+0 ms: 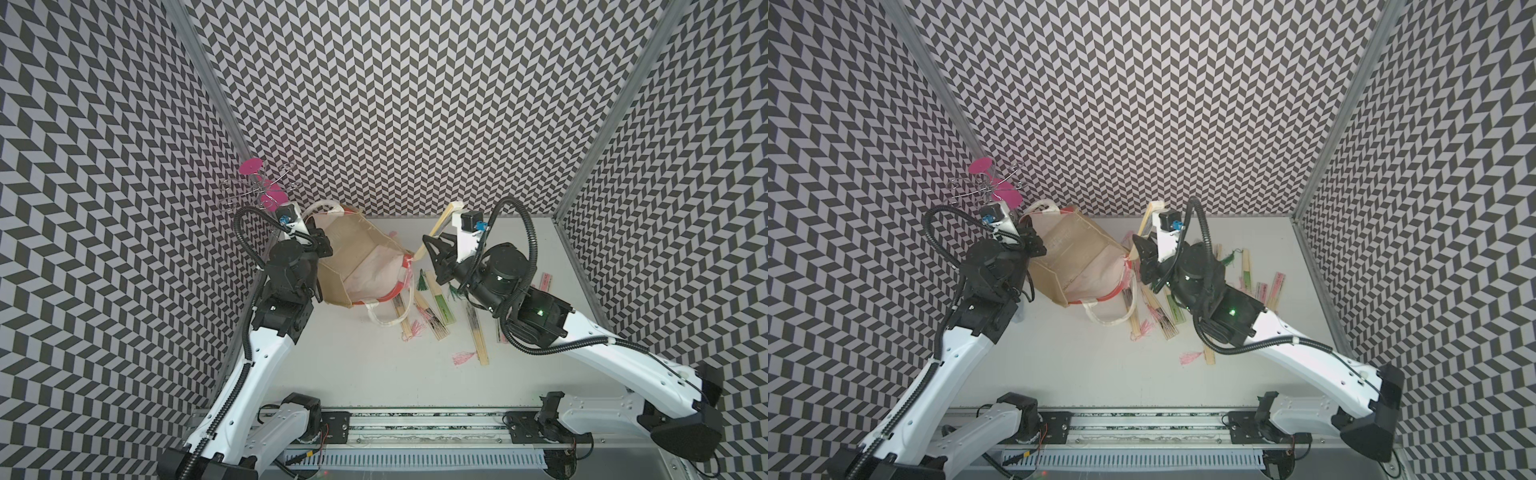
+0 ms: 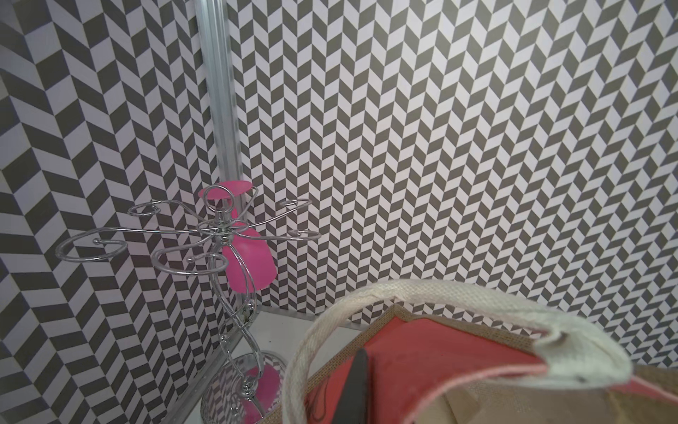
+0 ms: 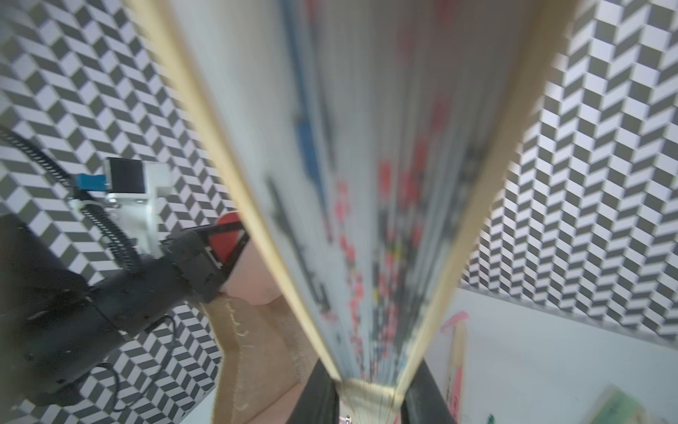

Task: Take out the folding fans from the tote bags
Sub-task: Place the canvas bag at the center of the board.

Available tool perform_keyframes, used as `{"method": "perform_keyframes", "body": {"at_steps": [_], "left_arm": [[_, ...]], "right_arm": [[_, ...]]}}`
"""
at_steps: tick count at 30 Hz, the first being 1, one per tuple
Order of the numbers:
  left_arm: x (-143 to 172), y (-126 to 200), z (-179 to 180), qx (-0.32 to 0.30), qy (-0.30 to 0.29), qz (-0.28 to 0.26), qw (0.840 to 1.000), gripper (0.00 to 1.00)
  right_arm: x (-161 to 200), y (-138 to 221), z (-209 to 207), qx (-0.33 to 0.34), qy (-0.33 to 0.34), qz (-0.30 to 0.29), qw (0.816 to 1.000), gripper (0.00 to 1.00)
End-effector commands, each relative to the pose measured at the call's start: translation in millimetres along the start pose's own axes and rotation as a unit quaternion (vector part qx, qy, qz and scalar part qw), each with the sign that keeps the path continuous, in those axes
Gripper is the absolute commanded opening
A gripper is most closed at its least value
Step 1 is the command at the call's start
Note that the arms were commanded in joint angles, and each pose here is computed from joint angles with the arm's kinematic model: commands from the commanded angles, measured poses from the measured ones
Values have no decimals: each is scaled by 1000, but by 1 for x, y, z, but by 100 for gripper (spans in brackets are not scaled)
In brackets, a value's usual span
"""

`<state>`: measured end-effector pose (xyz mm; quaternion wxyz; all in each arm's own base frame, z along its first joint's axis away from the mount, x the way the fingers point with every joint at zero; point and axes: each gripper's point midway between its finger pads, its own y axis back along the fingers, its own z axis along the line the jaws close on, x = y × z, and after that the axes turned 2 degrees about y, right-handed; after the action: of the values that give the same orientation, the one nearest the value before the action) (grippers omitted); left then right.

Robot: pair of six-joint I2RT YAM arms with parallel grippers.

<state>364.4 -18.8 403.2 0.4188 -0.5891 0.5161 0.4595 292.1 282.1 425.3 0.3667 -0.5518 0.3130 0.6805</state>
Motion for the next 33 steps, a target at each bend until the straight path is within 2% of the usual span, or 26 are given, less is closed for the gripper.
{"method": "perform_keyframes", "body": {"at_steps": [1, 4, 7, 13, 19, 24, 30, 32, 33], "left_arm": [[1, -14, 10, 4, 121, 23, 992, 0], [9, -28, 17, 1, 183, 53, 982, 0], [11, -36, 18, -2, 221, 62, 973, 0], [26, -55, 31, -3, 284, 73, 956, 0], [68, -73, 46, -12, 338, 110, 935, 0], [90, -77, 62, -48, 354, 114, 927, 0], [118, -84, 70, -64, 363, 131, 920, 0], [122, -87, 74, -71, 359, 127, 922, 10], [123, -89, 76, -73, 355, 125, 924, 11]], "right_arm": [[11, 11, -46, 69, -49, 32, 996, 0], [30, 20, -76, 101, -69, 60, 991, 0], [47, 28, -97, 129, -79, 84, 985, 0], [86, 37, -109, 148, -84, 136, 976, 0], [108, 37, -99, 119, -77, 188, 972, 0], [127, 35, -82, 73, -64, 247, 964, 0], [184, 36, -67, 28, -52, 356, 933, 0], [204, 38, -59, 18, -45, 390, 919, 0], [213, 40, -51, 8, -36, 403, 914, 0]]}}
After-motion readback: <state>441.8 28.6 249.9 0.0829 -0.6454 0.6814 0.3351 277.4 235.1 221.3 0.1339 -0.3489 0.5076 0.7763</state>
